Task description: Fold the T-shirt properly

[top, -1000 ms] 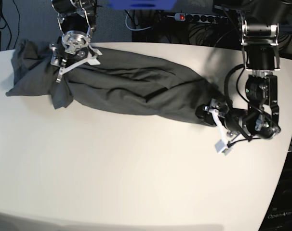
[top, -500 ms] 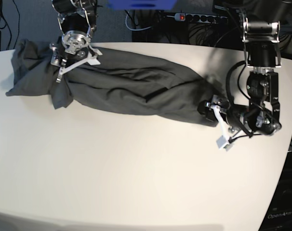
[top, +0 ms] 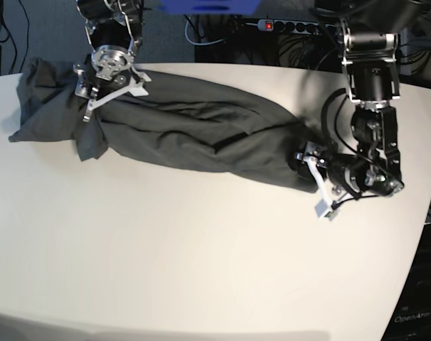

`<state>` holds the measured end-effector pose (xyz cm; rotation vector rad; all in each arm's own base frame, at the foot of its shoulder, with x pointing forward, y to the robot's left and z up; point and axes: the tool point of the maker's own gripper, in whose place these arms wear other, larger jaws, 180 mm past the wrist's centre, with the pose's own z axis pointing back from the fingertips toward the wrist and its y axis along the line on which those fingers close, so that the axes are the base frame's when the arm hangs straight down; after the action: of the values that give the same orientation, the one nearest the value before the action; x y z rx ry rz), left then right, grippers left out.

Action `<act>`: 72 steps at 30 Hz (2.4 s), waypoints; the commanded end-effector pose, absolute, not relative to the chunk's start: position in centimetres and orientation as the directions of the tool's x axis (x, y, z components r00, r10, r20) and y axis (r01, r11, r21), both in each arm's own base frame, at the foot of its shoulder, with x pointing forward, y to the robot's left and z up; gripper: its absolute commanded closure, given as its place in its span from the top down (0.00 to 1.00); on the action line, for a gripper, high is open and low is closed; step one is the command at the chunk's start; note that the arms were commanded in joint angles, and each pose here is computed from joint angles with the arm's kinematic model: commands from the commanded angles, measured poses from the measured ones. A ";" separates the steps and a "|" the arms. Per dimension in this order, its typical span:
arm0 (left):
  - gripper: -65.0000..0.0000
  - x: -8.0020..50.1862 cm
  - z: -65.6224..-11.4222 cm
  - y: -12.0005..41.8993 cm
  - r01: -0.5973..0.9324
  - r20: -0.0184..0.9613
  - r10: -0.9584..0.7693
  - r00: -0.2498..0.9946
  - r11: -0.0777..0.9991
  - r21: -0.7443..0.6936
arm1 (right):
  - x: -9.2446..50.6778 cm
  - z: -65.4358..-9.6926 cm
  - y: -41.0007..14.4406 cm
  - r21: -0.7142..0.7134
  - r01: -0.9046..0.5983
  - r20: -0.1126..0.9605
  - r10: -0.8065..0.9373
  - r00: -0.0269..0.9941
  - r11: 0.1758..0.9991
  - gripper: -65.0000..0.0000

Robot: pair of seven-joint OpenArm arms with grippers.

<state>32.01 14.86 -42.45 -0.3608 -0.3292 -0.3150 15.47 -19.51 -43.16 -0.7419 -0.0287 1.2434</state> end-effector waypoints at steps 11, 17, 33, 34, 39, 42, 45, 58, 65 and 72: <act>0.61 31.7 -42.4 15.3 0.357 0.325 -0.263 0.908 0.893 -0.275 | 15.6 -42.8 -19.7 -0.532 -0.839 -0.372 0.857 0.356 0.117 0.22; 0.61 32.6 -41.2 14.4 0.361 0.373 -0.230 0.899 0.871 -0.333 | 15.7 -42.8 -19.5 -0.534 -0.838 -0.368 0.860 0.353 0.115 0.22; 0.61 33.6 -40.0 15.4 0.325 0.398 -0.173 0.901 0.877 -0.354 | 15.6 -42.8 -19.7 -0.532 -0.839 -0.373 0.858 0.354 0.115 0.22; 0.61 33.7 -39.9 15.7 0.314 0.401 -0.160 0.902 0.880 -0.356 | 15.6 -42.8 -19.7 -0.532 -0.839 -0.373 0.858 0.354 0.115 0.22; 0.61 34.2 -39.5 15.9 0.307 0.413 -0.146 0.899 0.883 -0.356 | 15.4 -43.2 -19.5 -0.520 -0.847 -0.376 0.859 0.346 0.113 0.22; 0.61 34.2 -39.5 16.0 0.307 0.414 -0.145 0.898 0.883 -0.356 | 14.9 -43.9 -19.5 -0.500 -0.859 -0.387 0.859 0.336 0.110 0.22; 0.61 34.3 -39.4 15.9 0.308 0.418 -0.143 0.897 0.881 -0.359 | 14.8 -44.1 -19.6 -0.495 -0.862 -0.391 0.858 0.333 0.110 0.22; 0.61 34.7 -38.2 14.0 0.317 0.456 -0.084 0.886 0.828 -0.462 | 14.8 -44.1 -19.6 -0.495 -0.862 -0.391 0.858 0.333 0.110 0.22; 0.61 34.6 -38.4 14.2 0.313 0.451 -0.085 0.889 0.831 -0.459 | 14.8 -44.1 -19.6 -0.495 -0.862 -0.392 0.858 0.333 0.108 0.22; 0.54 34.4 -39.1 14.4 0.302 0.456 -0.077 0.886 0.844 -0.444 | 14.8 -44.1 -19.6 -0.495 -0.862 -0.392 0.858 0.333 0.108 0.22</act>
<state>33.15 14.13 -40.45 -0.5335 -0.3948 -0.2014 15.21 -19.91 -43.69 -0.7664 0.0079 1.2544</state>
